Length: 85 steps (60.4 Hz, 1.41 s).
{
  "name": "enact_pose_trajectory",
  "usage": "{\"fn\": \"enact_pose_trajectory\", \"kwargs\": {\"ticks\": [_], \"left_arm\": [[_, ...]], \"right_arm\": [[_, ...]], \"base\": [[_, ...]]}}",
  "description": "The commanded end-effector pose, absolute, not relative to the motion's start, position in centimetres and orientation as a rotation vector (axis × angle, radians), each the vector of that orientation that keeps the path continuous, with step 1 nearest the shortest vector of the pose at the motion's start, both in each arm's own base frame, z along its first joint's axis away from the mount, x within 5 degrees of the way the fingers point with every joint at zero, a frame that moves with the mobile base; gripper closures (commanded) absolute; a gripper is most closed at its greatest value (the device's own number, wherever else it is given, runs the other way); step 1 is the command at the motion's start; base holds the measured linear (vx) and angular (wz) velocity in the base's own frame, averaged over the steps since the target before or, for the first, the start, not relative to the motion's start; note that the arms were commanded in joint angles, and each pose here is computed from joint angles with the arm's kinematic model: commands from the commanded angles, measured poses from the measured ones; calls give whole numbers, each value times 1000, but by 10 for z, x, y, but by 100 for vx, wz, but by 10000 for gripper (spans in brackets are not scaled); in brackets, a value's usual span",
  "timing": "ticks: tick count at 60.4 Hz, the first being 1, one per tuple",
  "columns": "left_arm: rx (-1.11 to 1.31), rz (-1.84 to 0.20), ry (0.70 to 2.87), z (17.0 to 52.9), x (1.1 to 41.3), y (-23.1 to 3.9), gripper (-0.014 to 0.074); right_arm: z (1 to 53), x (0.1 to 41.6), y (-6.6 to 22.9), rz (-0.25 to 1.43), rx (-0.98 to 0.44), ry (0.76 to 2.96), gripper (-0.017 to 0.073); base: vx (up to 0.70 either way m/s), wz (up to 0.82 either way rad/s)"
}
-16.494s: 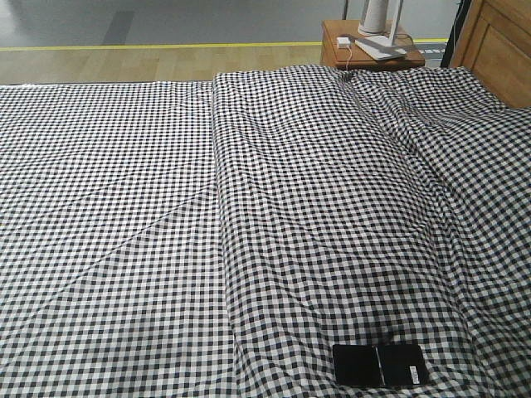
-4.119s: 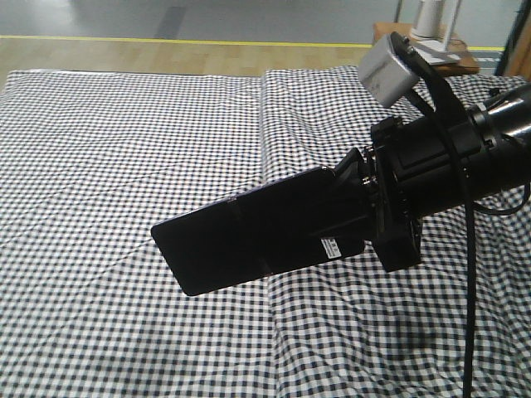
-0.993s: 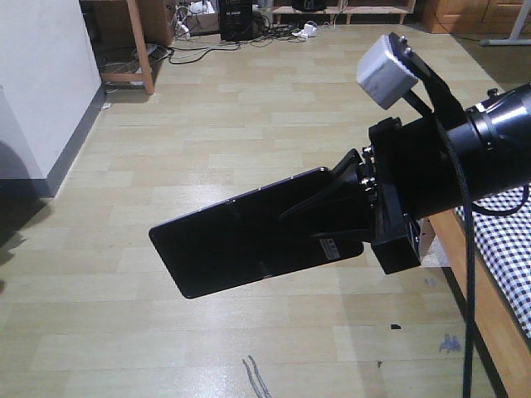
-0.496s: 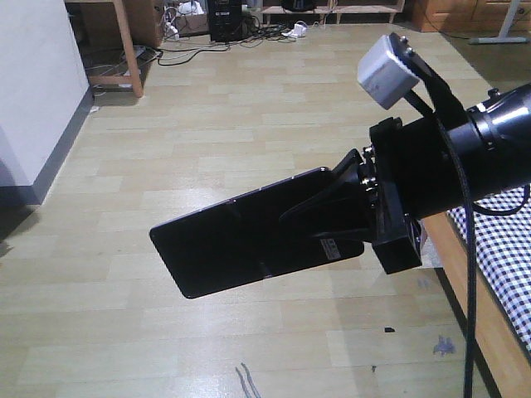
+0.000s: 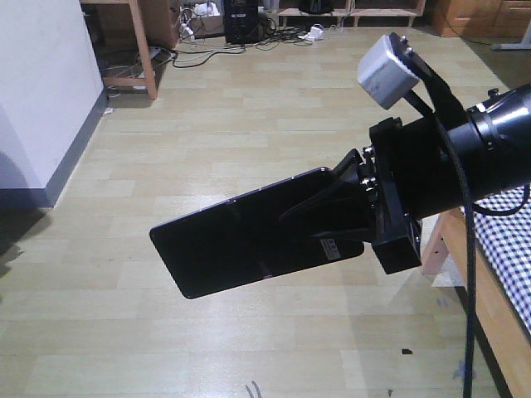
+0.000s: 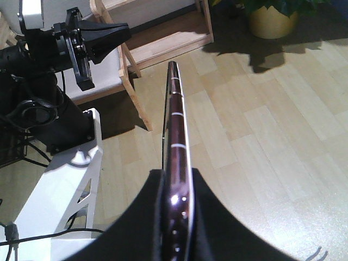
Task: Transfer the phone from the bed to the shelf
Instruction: 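Drive away from the bed holding the phone in the right gripper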
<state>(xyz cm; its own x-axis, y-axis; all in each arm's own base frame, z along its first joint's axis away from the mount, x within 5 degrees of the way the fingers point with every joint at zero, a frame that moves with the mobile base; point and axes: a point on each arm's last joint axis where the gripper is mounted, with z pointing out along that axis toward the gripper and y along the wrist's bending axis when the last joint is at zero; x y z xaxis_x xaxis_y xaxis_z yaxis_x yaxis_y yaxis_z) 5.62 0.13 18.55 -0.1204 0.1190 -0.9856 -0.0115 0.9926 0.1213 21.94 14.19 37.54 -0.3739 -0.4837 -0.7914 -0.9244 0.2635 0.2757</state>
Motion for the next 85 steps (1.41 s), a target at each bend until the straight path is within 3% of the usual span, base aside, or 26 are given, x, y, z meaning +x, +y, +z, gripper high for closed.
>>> {"fn": "enact_pose_trajectory", "kwargs": {"ticks": [1, 42, 85], "left_arm": [[69, 100, 1583, 200, 55, 1, 592], [69, 100, 1583, 200, 55, 1, 592], [69, 100, 1583, 200, 55, 1, 592]], "right_arm": [[396, 206, 143, 1083, -1271, 1879, 561], [396, 206, 143, 1083, -1271, 1879, 561], [396, 206, 143, 1083, -1271, 1879, 561]], "base": [[14, 14], [17, 2], [26, -20]]}}
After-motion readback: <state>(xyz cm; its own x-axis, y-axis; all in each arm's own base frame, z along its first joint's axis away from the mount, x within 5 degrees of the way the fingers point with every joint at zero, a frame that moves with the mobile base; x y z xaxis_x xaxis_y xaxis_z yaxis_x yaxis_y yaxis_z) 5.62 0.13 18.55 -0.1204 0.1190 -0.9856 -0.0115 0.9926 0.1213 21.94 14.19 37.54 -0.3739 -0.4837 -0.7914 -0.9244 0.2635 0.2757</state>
